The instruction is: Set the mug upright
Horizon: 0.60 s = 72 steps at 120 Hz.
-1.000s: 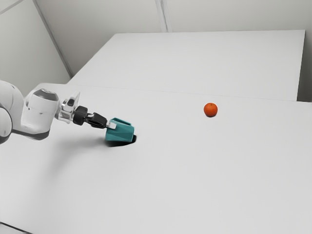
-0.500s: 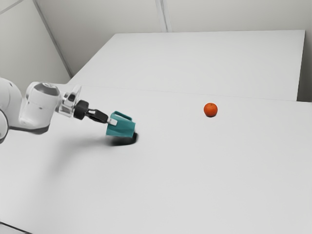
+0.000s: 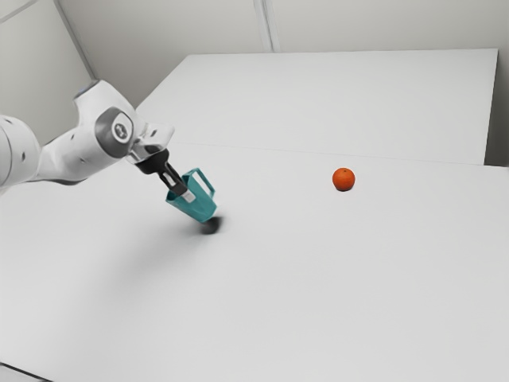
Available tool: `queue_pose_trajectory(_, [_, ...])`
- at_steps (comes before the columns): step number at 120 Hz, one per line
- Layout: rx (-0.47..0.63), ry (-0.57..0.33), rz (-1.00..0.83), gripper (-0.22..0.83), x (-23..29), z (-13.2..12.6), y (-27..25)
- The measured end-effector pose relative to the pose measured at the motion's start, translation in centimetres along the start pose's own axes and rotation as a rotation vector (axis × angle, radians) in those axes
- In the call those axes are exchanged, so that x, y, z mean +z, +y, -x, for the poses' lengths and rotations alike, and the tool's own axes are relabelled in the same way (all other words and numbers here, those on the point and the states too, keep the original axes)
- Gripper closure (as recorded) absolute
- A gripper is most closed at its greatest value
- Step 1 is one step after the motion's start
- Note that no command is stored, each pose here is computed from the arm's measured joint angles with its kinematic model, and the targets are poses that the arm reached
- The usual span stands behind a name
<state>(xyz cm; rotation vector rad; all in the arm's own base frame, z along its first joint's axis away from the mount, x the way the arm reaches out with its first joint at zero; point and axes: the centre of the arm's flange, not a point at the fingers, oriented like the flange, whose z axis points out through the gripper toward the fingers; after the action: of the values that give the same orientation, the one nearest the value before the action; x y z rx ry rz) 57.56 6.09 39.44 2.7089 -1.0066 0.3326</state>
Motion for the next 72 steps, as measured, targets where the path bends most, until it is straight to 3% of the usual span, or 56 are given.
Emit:
queue_pose_trajectory(40, [-0.082, -0.096, -0.145, 0.79, 0.2, -0.8, 6.3])
queue_pose_trajectory(72, [-0.166, -0.156, -0.174, 0.79, 3.3, -0.9, 10.2])
